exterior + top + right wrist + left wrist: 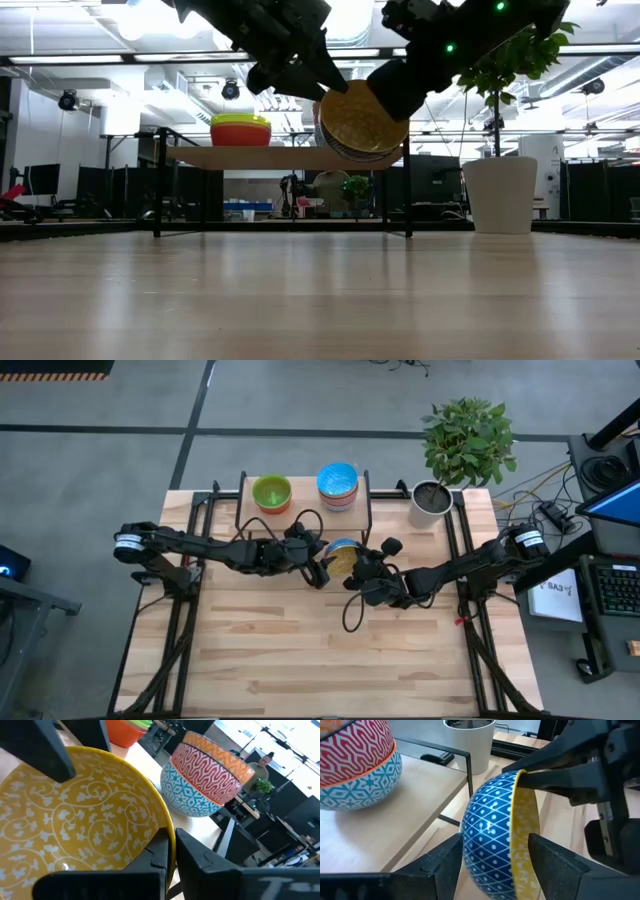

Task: Place and stack bowls onto a shelf
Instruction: Stack the yellow patterned bowl on top of the light blue patterned bowl on the shelf, then adjust the stacked patterned bowls on the shelf, then return to Home Position

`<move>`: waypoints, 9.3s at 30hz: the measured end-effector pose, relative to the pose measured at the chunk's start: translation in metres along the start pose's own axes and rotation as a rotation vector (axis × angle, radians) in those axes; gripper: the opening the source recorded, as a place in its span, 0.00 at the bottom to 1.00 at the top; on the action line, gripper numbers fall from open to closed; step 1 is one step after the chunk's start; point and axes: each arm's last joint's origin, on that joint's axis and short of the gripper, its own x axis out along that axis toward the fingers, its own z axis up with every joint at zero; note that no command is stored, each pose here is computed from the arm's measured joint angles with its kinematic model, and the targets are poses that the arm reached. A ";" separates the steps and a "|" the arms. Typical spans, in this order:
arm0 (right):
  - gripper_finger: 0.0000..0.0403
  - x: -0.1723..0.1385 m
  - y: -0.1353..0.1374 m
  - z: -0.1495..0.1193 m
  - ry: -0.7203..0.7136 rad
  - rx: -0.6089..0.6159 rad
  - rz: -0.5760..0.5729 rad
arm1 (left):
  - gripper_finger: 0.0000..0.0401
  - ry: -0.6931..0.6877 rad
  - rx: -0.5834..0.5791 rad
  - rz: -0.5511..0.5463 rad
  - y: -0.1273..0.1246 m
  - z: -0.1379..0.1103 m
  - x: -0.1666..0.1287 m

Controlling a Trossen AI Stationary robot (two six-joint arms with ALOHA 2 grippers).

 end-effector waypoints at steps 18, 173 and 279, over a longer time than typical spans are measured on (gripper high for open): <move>0.09 -0.002 0.003 0.015 -0.030 0.139 0.123 | 0.03 0.067 -0.013 0.055 0.003 -0.011 0.003; 0.23 -0.026 -0.042 0.008 0.062 0.215 0.313 | 0.10 0.098 -0.059 0.017 0.193 0.121 0.030; 0.02 0.081 -0.138 0.051 -0.057 0.374 0.376 | 0.10 0.009 0.136 -0.056 0.107 0.064 -0.037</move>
